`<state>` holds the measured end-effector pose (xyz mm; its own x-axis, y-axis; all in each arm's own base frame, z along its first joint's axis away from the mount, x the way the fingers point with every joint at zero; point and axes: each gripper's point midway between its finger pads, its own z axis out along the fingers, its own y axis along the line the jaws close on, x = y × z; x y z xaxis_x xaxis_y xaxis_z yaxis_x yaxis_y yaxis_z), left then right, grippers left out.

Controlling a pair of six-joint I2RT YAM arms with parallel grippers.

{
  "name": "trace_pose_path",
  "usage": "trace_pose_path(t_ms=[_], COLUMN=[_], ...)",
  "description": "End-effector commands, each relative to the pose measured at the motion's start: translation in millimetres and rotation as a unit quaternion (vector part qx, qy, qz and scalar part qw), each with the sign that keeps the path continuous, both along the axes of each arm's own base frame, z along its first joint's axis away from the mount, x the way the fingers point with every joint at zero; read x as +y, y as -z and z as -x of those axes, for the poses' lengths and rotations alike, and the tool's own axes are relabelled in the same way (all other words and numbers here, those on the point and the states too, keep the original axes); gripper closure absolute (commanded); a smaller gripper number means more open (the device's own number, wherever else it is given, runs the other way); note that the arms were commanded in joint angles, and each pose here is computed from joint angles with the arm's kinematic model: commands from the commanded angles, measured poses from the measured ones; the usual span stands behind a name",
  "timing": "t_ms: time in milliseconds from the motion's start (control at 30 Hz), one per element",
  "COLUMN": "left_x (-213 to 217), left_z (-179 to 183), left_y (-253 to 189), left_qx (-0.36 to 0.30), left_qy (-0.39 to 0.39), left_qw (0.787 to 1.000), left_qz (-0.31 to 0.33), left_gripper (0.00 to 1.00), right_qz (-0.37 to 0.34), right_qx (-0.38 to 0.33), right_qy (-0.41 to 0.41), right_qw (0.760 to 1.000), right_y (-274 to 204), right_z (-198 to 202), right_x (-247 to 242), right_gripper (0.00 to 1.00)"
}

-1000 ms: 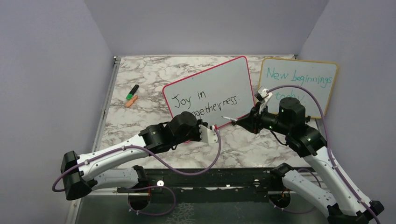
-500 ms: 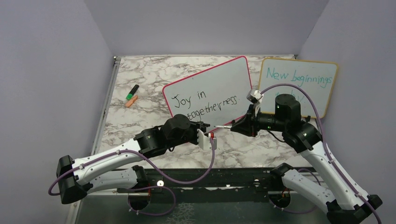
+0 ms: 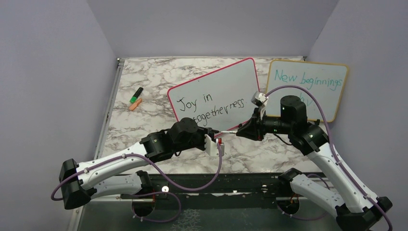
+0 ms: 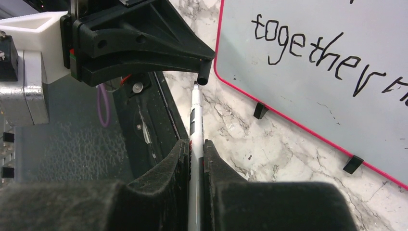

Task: Write a sentence on the whiteboard
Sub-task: Close the whiteboard marker.

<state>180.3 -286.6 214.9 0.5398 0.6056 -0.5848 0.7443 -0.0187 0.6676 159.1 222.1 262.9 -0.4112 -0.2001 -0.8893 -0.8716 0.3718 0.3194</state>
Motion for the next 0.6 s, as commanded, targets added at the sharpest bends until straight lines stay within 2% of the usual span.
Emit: trace_pose_path(t_ms=[0,567], left_x=[-11.3,-14.2], left_z=[3.0,5.5], left_y=[-18.0,-23.1], left_qx=[0.0,0.008], left_qy=[0.015,0.019], left_qw=[0.999,0.999], left_qz=[0.029,0.041], left_gripper=[1.0,1.0], right_qz=[-0.014,-0.005], right_qx=[-0.023,-0.011], right_qy=[-0.014,-0.009], right_qw=[1.0,1.0], right_y=[-15.2,-7.1], right_z=[-0.6,-6.2], right_x=[3.0,4.7], right_gripper=[1.0,1.0])
